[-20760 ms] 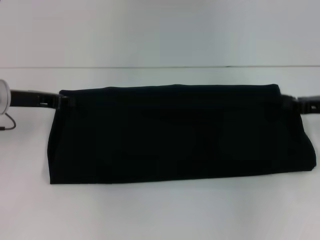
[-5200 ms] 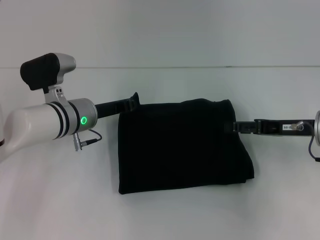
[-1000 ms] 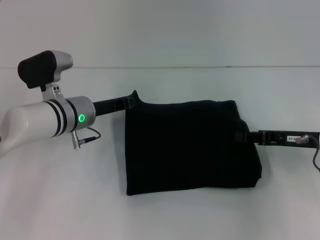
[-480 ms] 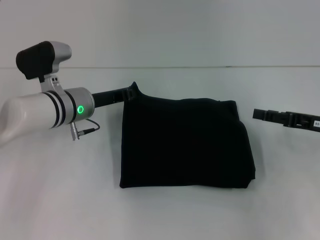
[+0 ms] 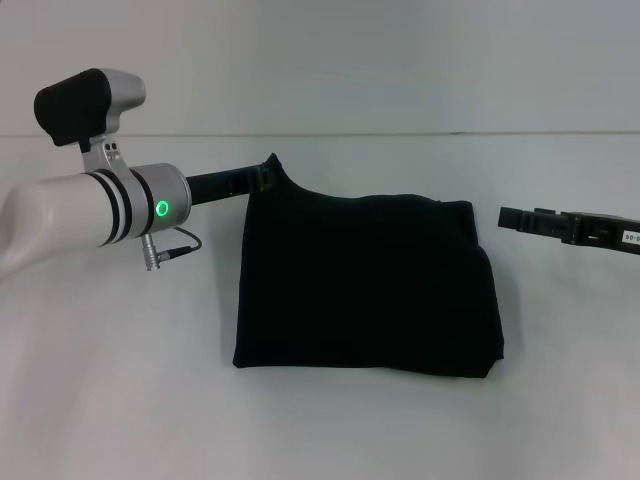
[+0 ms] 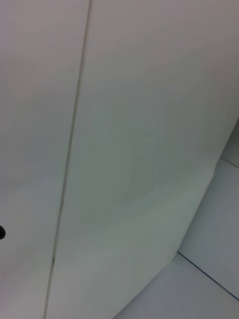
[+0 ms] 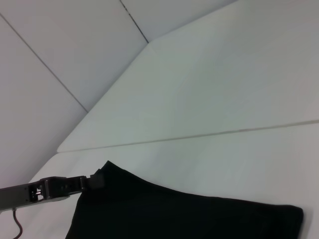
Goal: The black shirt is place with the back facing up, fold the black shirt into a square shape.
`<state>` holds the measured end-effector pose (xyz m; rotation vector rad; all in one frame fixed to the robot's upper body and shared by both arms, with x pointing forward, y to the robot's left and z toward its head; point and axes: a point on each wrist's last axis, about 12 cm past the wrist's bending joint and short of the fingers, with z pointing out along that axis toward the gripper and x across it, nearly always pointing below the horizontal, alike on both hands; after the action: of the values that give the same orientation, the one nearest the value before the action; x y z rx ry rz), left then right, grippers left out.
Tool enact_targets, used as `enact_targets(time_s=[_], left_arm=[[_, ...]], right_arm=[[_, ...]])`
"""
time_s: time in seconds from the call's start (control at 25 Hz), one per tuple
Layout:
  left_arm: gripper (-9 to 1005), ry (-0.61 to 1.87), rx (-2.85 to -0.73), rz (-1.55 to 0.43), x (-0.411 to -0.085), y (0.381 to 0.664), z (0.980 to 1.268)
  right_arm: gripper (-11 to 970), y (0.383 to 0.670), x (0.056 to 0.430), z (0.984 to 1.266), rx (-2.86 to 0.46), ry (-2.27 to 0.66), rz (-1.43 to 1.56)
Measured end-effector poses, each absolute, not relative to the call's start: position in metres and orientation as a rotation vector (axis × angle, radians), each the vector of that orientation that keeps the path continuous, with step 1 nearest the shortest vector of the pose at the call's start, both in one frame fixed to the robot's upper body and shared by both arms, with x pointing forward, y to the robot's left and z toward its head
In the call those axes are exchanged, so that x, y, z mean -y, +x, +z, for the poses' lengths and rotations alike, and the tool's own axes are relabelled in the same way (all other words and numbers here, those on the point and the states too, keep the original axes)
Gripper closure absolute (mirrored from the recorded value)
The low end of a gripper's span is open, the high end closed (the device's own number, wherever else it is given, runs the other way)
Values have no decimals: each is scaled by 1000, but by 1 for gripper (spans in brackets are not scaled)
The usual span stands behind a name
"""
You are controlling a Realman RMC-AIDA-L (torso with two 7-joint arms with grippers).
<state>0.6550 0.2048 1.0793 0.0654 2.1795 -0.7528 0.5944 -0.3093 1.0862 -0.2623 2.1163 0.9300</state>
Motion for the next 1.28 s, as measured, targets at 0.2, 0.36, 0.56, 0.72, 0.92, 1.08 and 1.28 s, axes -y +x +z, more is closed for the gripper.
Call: enact_targets(time_s=[0.2,0.36,0.56,0.72,0.92,1.08,1.28], left_arm=[[941,74,-2175,-755,-203,657,1082],[941,84,-2171,-756,-201,658,1084],[940,80,-2162,-733,-203,661,1086],[914,78,-2146,-707,-209,663,1090],[833,48,-2107,-667,-228,666,1097],[719,52,-2071,-715,-245,660,1106],[520,242,-2040,-906,-254,632,1115]], right_arm=[[91,599,304,1090,-2112,-287,929],[91,600,303,1091,-2110,-293,931],[91,602,301,1092,-2107,-299,931],[90,603,300,1093,-2103,-305,930],[90,607,299,1097,-2080,-325,916],[90,610,299,1107,-2056,-370,907],[91,610,303,1123,-2023,-487,907]])
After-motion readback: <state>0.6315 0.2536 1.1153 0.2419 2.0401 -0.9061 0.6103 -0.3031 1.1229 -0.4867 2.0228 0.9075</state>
